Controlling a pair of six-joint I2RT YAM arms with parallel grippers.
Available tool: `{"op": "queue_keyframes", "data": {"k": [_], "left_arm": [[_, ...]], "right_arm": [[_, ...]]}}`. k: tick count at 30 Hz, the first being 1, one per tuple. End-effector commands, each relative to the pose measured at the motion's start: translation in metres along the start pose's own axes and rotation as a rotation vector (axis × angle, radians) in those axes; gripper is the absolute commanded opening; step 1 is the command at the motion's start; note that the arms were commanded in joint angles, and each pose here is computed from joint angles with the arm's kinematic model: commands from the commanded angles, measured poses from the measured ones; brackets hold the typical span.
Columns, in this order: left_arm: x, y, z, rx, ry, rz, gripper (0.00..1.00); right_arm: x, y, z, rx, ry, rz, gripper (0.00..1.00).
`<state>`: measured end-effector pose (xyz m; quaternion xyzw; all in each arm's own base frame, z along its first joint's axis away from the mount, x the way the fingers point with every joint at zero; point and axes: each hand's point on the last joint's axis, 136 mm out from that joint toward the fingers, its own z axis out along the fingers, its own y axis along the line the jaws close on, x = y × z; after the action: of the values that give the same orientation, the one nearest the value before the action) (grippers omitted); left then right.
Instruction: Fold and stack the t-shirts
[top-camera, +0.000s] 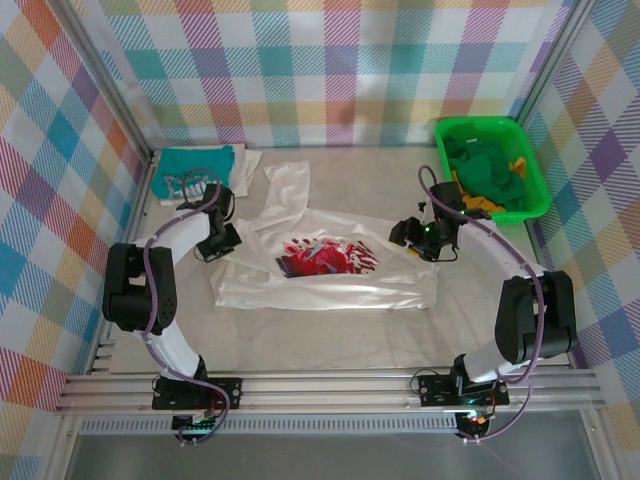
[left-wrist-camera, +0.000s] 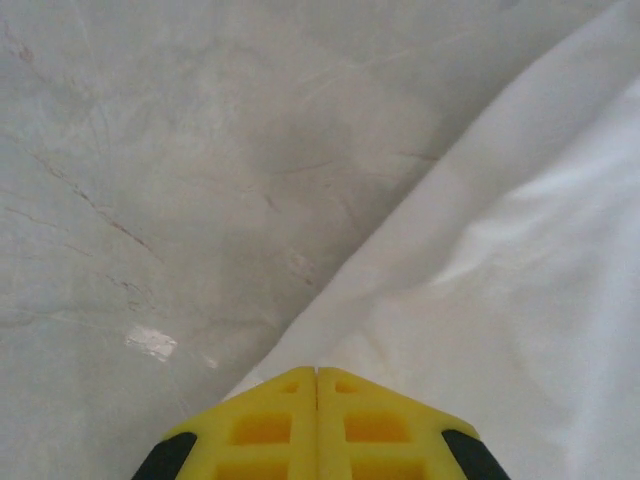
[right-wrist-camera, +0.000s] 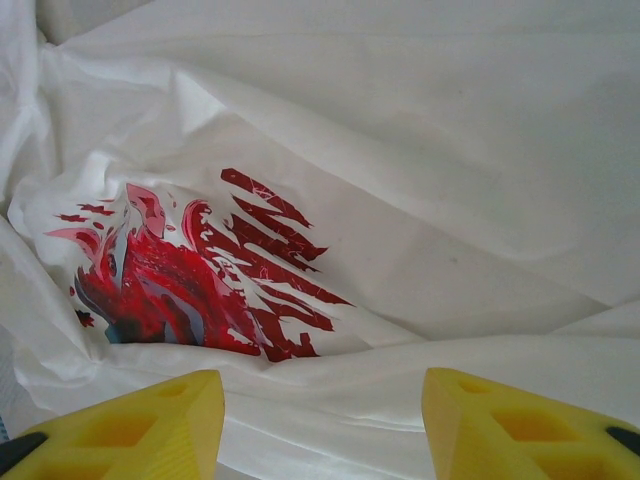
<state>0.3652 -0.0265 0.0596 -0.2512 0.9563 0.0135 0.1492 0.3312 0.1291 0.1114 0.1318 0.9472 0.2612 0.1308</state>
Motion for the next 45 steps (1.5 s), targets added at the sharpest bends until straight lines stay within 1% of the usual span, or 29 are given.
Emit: {"op": "queue_keyframes", "data": {"k": [1, 4, 6, 10, 14, 18, 19, 21, 22, 23, 26, 27, 31, 33, 34, 36, 37, 38, 39, 41, 42, 43, 45], "left_arm": [[-0.011, -0.015, -0.039, -0.004, -0.082, 0.059, 0.0], [-0.014, -0.039, -0.056, 0.015, -0.112, 0.126, 0.0], [-0.015, -0.059, -0.067, 0.002, -0.14, 0.19, 0.0], [-0.011, -0.101, -0.077, -0.006, -0.174, 0.303, 0.0], [0.001, -0.147, -0.07, 0.008, -0.177, 0.405, 0.0], [0.014, -0.186, -0.05, 0.009, -0.151, 0.499, 0.0], [0.017, -0.194, -0.047, 0.009, -0.144, 0.521, 0.05], [0.019, -0.207, -0.043, -0.007, -0.152, 0.557, 0.3], [0.02, -0.21, -0.044, -0.016, -0.157, 0.568, 0.37], [0.019, -0.212, -0.046, -0.021, -0.169, 0.57, 0.41], [0.009, -0.211, -0.066, -0.013, -0.231, 0.547, 0.49], [0.004, -0.208, -0.076, -0.008, -0.261, 0.527, 0.54], [-0.012, -0.19, -0.115, 0.043, -0.339, 0.47, 0.55], [-0.012, -0.177, -0.123, 0.082, -0.346, 0.435, 0.55], [-0.01, -0.167, -0.121, 0.102, -0.333, 0.408, 0.58], [-0.005, -0.15, -0.109, 0.141, -0.301, 0.354, 0.58], [0.0, -0.138, -0.095, 0.147, -0.269, 0.32, 0.58], [0.006, -0.125, -0.081, 0.148, -0.233, 0.286, 0.56], [0.01, -0.115, -0.069, 0.148, -0.202, 0.257, 0.56], [0.023, -0.093, -0.043, 0.131, -0.134, 0.208, 0.55], [0.03, -0.087, -0.034, 0.123, -0.108, 0.203, 0.55], [0.037, -0.079, -0.026, 0.103, -0.088, 0.207, 0.55], [0.046, -0.063, -0.015, 0.046, -0.067, 0.211, 0.54]], "right_arm": [[-0.007, 0.012, -0.005, -0.031, -0.014, -0.013, 0.56], [-0.008, 0.012, -0.005, -0.029, -0.015, -0.015, 0.56], [-0.008, 0.012, -0.005, -0.029, -0.015, -0.017, 0.56], [-0.007, 0.012, -0.004, -0.032, -0.014, -0.016, 0.57], [-0.006, 0.012, -0.004, -0.037, -0.01, -0.014, 0.57], [-0.005, 0.012, -0.003, -0.039, -0.008, -0.014, 0.58], [-0.005, 0.012, -0.003, -0.04, -0.007, -0.015, 0.58], [-0.004, 0.012, -0.003, -0.042, -0.005, -0.015, 0.58], [-0.004, 0.012, -0.003, -0.043, -0.004, -0.016, 0.58], [-0.004, 0.012, -0.003, -0.041, -0.002, -0.017, 0.59], [-0.006, 0.012, -0.003, -0.031, -0.001, -0.028, 0.59], [-0.008, 0.012, -0.004, -0.024, -0.006, -0.033, 0.59], [-0.019, 0.015, -0.009, -0.01, -0.039, -0.061, 0.6], [-0.022, 0.018, -0.008, -0.019, -0.036, -0.067, 0.57], [-0.021, 0.021, -0.006, -0.031, -0.029, -0.068, 0.55], [-0.018, 0.019, 0.002, -0.028, -0.014, -0.07, 0.46], [-0.018, 0.014, 0.007, -0.006, -0.009, -0.065, 0.38], [-0.017, 0.009, 0.013, 0.014, 0.003, -0.06, 0.27], [-0.016, 0.006, 0.018, 0.026, 0.012, -0.062, 0.21], [-0.015, -0.005, 0.029, 0.076, 0.034, -0.043, 0.15], [-0.013, -0.01, 0.031, 0.098, 0.042, -0.028, 0.1], [-0.01, -0.017, 0.034, 0.121, 0.047, -0.012, 0.08], [-0.006, -0.03, 0.033, 0.179, 0.044, 0.007, 0.09]]}}
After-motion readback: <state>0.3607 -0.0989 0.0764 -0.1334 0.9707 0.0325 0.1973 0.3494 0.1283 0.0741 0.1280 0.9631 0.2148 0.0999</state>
